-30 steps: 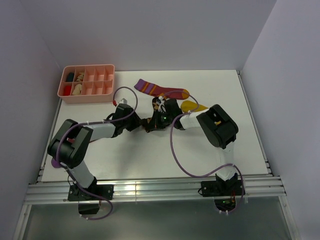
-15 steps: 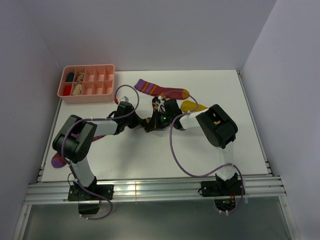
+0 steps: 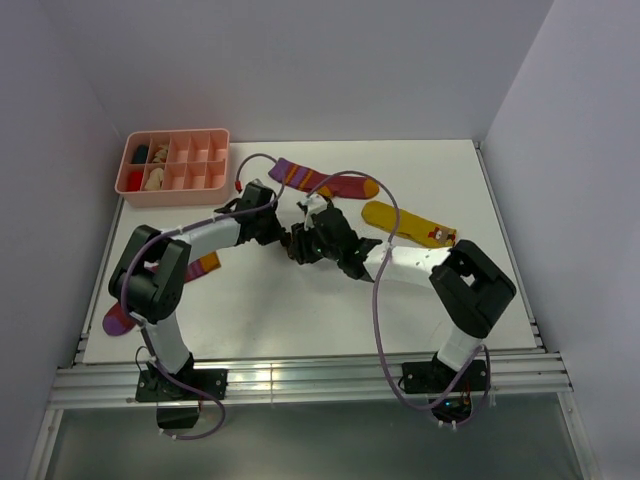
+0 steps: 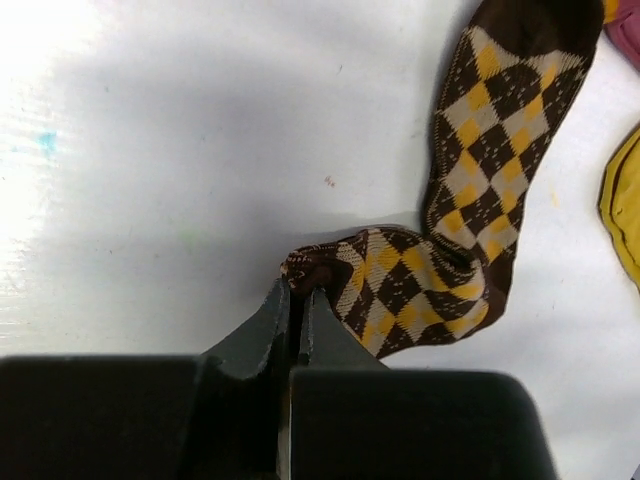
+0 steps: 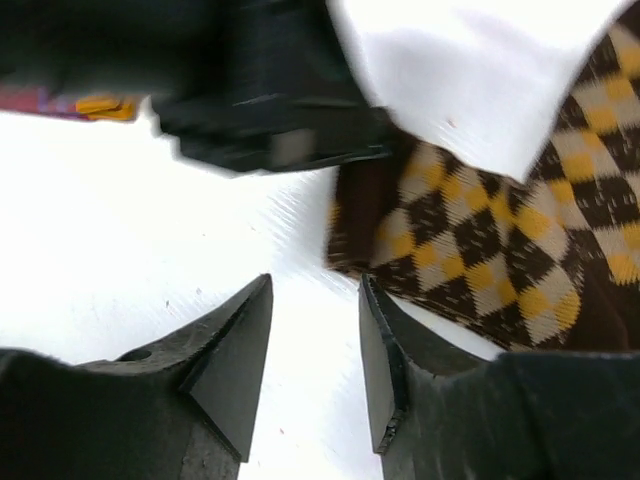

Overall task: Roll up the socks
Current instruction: Roll the sock at the center of the board.

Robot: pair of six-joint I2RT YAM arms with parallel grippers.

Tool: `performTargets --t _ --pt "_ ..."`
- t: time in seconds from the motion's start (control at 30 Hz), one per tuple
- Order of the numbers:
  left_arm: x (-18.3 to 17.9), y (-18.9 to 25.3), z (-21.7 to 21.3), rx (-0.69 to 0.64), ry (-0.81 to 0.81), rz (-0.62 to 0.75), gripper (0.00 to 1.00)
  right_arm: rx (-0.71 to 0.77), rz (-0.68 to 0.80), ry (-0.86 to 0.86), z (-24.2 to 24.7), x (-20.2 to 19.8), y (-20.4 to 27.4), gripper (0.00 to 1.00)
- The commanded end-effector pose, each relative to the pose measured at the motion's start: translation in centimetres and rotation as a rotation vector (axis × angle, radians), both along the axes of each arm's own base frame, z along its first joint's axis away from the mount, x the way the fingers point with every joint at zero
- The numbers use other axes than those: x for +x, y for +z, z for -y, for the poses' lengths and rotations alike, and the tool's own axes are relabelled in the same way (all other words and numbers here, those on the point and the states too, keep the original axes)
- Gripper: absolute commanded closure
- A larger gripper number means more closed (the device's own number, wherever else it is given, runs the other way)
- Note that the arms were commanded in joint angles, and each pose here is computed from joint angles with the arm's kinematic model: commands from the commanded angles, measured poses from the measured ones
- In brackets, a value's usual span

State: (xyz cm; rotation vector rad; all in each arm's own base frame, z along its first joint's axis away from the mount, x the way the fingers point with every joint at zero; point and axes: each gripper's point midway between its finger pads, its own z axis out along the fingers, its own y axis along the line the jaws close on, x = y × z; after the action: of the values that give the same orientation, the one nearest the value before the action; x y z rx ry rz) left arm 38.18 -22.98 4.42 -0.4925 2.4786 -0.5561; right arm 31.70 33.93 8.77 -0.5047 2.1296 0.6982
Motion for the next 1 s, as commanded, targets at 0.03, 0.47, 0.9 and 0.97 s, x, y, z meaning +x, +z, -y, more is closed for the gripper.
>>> performTargets --t 0.03,0.47,0.9,0.97 --pt "-0.6 -0.2 -0.8 0.106 -0.026 -0.078 1.0 -0.161 0.218 -0.071 0.4 0.9 0.5 0.52" --pt "-1.4 -1.5 -1.3 0.171 -0.056 -0.129 1.0 -0.155 0.249 -0.036 -3.5 0.7 -2.0 0.54" --pt "-1.9 -1.9 -1.2 0.159 -0.055 -0.145 1.0 -0.166 0.255 -0.017 -4.7 0.8 -2.3 0.55" --pt "-2.0 -1.9 -1.2 0.157 -0.057 -0.147 1.0 -0.172 0.25 -0.018 -4.9 0.9 -2.8 0.55"
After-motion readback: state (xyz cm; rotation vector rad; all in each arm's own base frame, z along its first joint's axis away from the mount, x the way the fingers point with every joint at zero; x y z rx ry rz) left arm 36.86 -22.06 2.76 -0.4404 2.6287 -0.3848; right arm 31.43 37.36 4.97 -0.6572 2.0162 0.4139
